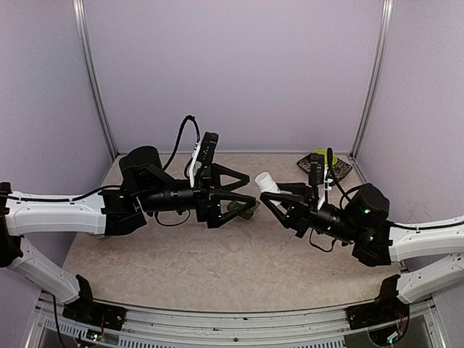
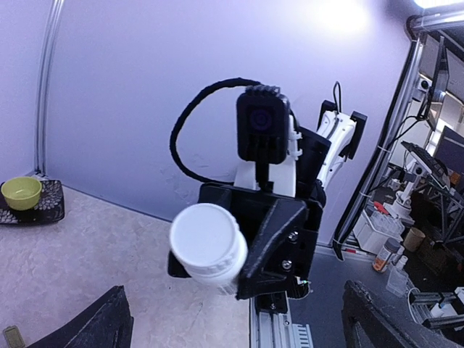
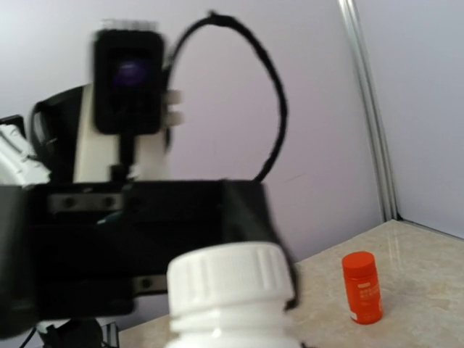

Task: Sort the pills into containers
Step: Unscrew the lid of the pill bottle from the pill bottle.

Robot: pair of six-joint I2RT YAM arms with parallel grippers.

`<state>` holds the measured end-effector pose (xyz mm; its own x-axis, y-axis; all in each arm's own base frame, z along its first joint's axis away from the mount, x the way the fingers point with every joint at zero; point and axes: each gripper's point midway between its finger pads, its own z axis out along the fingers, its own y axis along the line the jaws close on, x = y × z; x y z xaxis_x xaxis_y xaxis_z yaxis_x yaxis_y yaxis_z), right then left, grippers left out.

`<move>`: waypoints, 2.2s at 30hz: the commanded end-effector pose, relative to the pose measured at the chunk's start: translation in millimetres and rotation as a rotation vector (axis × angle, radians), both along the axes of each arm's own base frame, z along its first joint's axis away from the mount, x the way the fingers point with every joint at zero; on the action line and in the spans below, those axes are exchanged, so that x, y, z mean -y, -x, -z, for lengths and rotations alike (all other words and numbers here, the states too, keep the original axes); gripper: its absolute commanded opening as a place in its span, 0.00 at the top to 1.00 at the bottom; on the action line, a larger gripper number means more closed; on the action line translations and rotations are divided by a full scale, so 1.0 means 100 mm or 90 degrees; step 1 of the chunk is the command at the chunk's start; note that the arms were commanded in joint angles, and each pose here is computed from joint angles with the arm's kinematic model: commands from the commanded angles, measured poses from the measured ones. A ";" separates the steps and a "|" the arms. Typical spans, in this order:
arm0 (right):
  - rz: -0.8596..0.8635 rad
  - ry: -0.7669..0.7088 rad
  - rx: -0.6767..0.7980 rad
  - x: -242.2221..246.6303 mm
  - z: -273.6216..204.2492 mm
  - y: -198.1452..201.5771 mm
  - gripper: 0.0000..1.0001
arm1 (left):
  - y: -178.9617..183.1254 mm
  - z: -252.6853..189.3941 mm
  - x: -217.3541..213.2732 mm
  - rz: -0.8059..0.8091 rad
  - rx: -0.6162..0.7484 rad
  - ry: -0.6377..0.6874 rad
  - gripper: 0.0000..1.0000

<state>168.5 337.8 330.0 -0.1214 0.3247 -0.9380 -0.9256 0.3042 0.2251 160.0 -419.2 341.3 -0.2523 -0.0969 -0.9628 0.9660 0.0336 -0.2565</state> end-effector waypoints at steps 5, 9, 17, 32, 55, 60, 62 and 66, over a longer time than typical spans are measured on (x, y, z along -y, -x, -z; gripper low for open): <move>-0.047 0.015 0.029 -0.04 0.03 0.13 0.94 | -0.11 -0.08 0.10 -0.002 0.006 -0.049 0.04; -0.055 0.020 0.028 -0.06 0.05 0.15 0.94 | -0.06 -0.06 0.14 0.021 0.002 -0.051 0.09; -0.065 0.026 0.025 -0.09 0.07 0.16 0.94 | -0.06 -0.02 0.17 0.029 -0.003 -0.060 0.20; -0.068 0.035 0.013 -0.10 0.14 0.16 0.95 | -0.09 -0.09 0.13 0.012 0.008 -0.044 0.26; -0.065 0.040 0.012 -0.10 0.15 0.14 0.95 | -0.07 -0.09 0.13 0.022 0.006 -0.045 0.43; -0.065 0.042 0.012 -0.11 0.15 0.14 0.95 | -0.08 -0.09 0.14 0.021 0.006 -0.047 0.48; -0.065 0.040 0.012 -0.11 0.14 0.14 0.94 | -0.08 -0.07 0.16 0.023 0.005 -0.051 0.47; -0.062 0.040 0.013 -0.11 0.13 0.14 0.95 | -0.09 -0.05 0.16 0.019 0.005 -0.056 0.49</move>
<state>153.8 349.3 310.7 -0.1437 0.2408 -0.9599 -0.9542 0.2234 0.1989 167.3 -432.9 336.7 -0.2678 0.0070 -0.9634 0.9630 0.0346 -0.2674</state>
